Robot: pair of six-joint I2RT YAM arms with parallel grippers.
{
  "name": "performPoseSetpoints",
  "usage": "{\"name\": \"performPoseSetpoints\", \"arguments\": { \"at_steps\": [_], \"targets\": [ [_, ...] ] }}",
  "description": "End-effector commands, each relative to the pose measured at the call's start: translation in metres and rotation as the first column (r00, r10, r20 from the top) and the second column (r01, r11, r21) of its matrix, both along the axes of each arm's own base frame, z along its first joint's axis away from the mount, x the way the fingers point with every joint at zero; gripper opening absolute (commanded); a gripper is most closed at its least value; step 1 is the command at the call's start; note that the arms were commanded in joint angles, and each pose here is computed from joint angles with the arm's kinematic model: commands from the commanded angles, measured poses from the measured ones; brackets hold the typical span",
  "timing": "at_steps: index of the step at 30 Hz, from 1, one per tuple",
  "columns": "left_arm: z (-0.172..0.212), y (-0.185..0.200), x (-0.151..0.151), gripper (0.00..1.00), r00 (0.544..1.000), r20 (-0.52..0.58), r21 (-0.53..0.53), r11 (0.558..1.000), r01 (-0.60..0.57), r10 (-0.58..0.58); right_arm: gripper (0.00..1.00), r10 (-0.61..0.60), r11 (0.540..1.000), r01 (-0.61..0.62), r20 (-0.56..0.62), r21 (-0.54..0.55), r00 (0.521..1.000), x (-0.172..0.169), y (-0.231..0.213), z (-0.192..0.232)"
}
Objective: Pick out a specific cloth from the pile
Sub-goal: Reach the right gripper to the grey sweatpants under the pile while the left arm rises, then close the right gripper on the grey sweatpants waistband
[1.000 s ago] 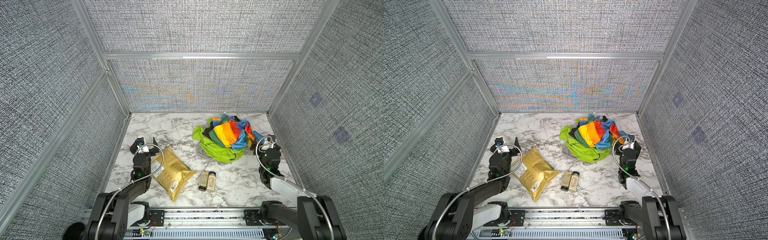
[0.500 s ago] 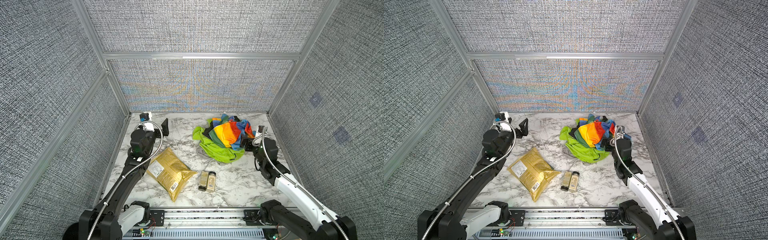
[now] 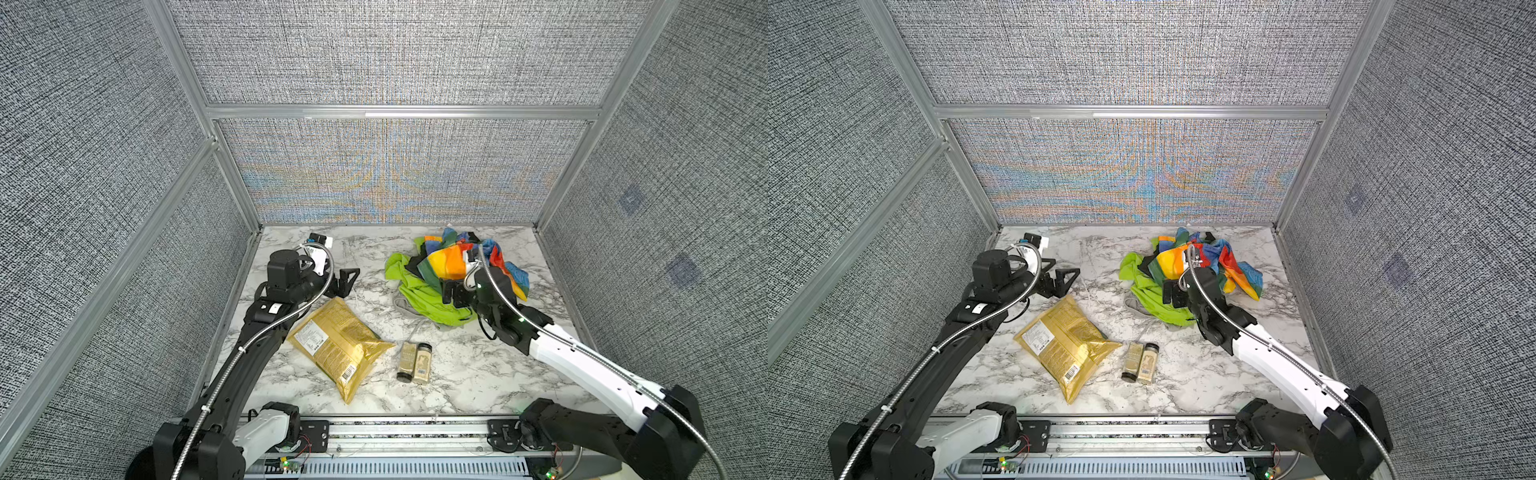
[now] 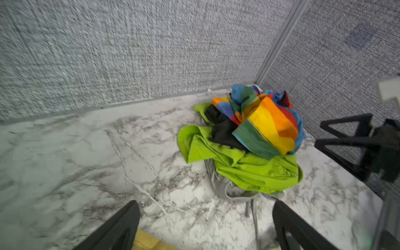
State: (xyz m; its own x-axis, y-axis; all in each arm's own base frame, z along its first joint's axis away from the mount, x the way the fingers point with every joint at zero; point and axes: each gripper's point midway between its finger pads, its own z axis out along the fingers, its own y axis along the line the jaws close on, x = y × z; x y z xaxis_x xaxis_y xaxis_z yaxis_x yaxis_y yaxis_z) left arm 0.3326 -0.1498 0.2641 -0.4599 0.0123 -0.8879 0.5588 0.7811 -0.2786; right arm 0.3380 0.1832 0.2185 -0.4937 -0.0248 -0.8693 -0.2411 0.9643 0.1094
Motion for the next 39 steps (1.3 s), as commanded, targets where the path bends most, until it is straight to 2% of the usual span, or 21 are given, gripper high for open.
{"name": "performPoseSetpoints", "arguments": {
  "at_steps": [1,4,9,14,17,18,26,36,39],
  "targets": [
    [0.003,-0.011,-0.010,0.99,0.995,0.013,-0.005,0.996,0.094,-0.094,0.97,0.070,0.992,-0.064,-0.052,0.113,0.996,0.001,0.029,0.005],
    [0.002,-0.015,-0.012,0.99,0.993,-0.002,-0.014,0.993,0.119,-0.119,0.92,0.115,0.983,-0.105,-0.065,0.150,0.991,0.005,0.051,0.004],
    [-0.003,-0.020,-0.012,0.99,0.988,-0.035,-0.035,0.989,0.146,-0.147,0.91,0.232,0.952,-0.205,-0.100,0.227,0.968,0.005,0.092,-0.005],
    [-0.004,-0.017,-0.009,0.99,0.992,-0.043,-0.028,0.992,0.122,-0.123,0.66,0.236,0.963,-0.207,-0.169,0.174,0.957,0.009,0.117,-0.027],
    [0.002,-0.020,-0.011,0.99,0.990,-0.023,-0.053,0.989,0.135,-0.136,0.50,0.178,0.980,-0.149,-0.238,0.135,0.955,0.016,0.117,-0.047],
    [0.005,-0.020,-0.012,0.99,0.990,-0.013,-0.060,0.989,0.138,-0.139,0.48,0.168,0.983,-0.140,-0.263,0.121,0.950,0.018,0.118,-0.053],
    [0.008,-0.021,-0.012,0.99,0.991,0.010,-0.084,0.987,0.134,-0.133,0.41,0.182,0.983,-0.170,-0.381,0.064,0.906,0.014,0.137,-0.095],
    [0.003,-0.020,-0.011,0.99,0.991,-0.001,-0.071,0.989,0.132,-0.132,0.35,0.192,0.980,-0.196,-0.439,0.037,0.878,0.007,0.146,-0.122],
    [0.001,-0.019,-0.012,0.99,0.992,-0.010,-0.070,0.989,0.128,-0.129,0.30,0.195,0.973,-0.230,-0.471,-0.017,0.860,0.009,0.148,-0.137]
  ]
}}
